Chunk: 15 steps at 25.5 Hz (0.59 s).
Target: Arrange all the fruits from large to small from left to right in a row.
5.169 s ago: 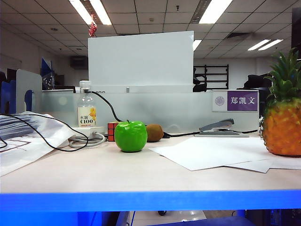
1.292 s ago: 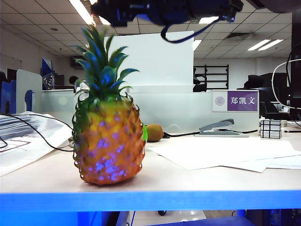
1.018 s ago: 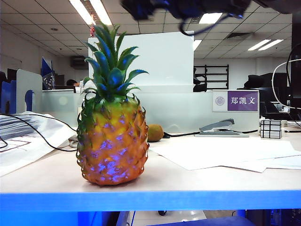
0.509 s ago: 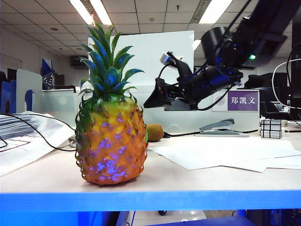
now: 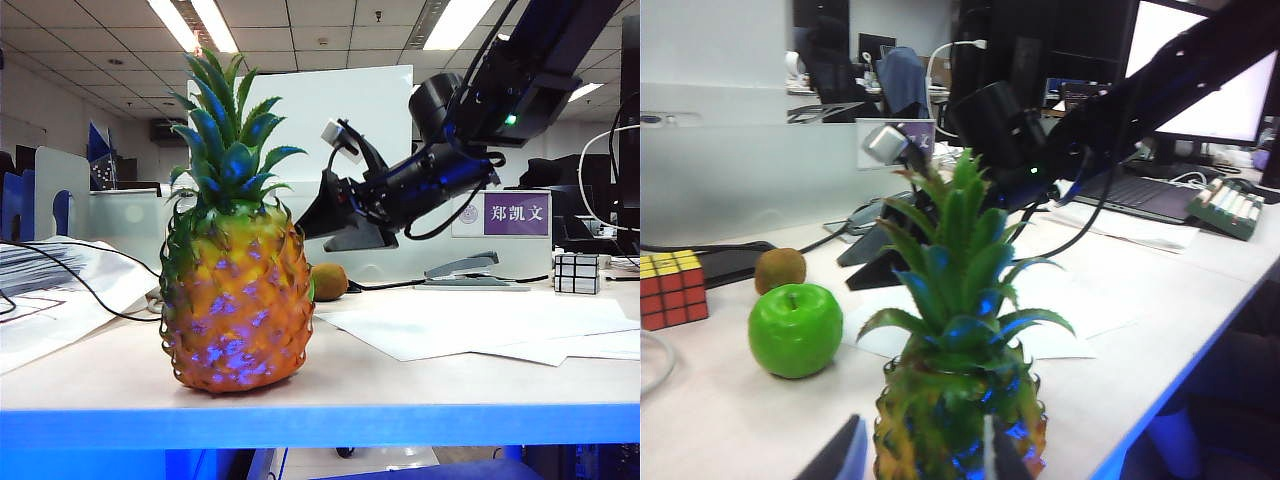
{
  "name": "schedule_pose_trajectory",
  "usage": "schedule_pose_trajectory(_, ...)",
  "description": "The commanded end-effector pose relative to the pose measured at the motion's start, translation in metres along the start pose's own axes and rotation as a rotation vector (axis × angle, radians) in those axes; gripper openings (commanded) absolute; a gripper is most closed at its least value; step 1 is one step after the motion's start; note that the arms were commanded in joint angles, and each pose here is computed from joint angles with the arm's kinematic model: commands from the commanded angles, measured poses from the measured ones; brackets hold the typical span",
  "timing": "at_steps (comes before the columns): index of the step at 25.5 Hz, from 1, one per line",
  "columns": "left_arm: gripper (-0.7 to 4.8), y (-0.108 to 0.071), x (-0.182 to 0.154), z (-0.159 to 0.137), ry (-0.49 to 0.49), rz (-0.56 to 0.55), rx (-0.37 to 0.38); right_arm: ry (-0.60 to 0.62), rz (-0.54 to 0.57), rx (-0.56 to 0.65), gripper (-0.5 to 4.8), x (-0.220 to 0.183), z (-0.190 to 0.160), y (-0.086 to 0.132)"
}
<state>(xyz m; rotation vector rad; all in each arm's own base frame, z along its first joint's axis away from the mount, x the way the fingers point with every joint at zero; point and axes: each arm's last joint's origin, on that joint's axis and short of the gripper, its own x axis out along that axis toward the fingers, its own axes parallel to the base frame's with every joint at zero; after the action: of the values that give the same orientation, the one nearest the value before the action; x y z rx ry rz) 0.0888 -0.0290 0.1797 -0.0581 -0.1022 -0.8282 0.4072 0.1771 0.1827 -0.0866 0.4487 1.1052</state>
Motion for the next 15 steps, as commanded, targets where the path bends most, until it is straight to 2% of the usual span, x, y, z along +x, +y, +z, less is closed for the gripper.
schedule_pose_trajectory(1,1.61,-0.001,0.0,0.001,-0.006,-0.021,0.013,0.0,0.032,0.004,4.79,0.006,-0.004,-0.003)
schedule_pose_trajectory(10,1.61,-0.001,0.0,0.002,-0.011,-0.029,0.017,0.015,0.067,-0.039,4.79,0.035,-0.006,0.006)
schedule_pose_trajectory(15,1.61,-0.001,0.0,0.002,-0.011,-0.029,0.017,0.021,0.039,-0.051,4.79,0.048,-0.009,0.005)
